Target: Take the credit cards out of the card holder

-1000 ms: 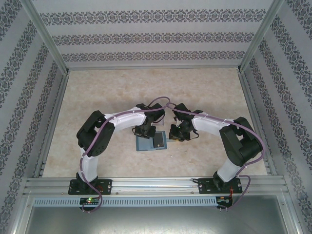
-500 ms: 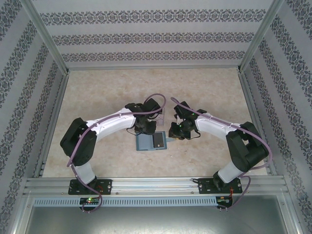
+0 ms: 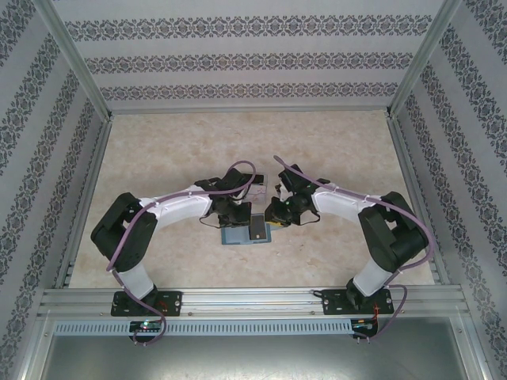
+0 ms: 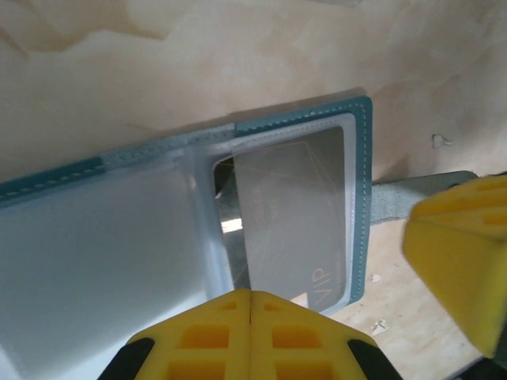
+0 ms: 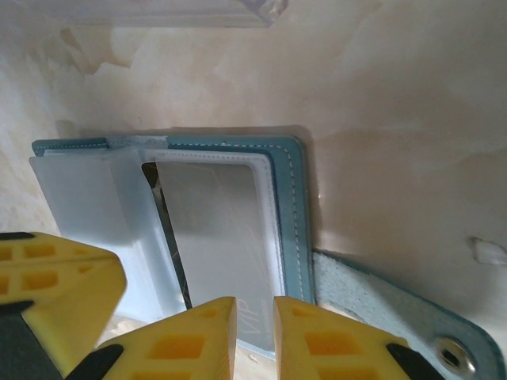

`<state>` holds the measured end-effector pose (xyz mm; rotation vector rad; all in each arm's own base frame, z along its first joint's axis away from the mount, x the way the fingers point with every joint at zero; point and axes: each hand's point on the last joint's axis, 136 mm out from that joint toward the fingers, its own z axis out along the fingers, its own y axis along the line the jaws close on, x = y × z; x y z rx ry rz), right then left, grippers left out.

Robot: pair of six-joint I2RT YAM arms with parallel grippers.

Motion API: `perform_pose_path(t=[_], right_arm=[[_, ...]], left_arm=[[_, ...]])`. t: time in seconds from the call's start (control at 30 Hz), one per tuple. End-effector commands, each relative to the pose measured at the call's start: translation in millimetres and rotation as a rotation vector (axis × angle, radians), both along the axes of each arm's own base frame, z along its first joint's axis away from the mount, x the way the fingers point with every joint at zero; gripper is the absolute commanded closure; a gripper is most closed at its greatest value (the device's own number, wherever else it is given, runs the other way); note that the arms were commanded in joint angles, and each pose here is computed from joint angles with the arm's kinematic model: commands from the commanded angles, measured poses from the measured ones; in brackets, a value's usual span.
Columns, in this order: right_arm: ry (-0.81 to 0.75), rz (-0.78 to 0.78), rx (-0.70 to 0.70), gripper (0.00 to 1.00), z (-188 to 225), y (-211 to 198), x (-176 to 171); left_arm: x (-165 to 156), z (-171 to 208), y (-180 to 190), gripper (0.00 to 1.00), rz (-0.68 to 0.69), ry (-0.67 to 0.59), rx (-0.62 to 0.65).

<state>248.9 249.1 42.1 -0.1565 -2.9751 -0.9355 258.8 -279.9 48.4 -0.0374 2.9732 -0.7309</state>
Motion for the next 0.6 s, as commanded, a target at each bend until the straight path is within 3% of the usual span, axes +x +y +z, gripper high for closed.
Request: perform_pose_path(t=[0.0,0.57], right_arm=[[0.009,0.015,0.054,0.80,3,16,2],[0.039,0.016,0.022,0.80,-14,16,2]], left_arm=[[8,8,-15,0.98,0.042,-0.005,-0.108],[8,-12,-12,0.98,0.071,0.036,-0.120]])
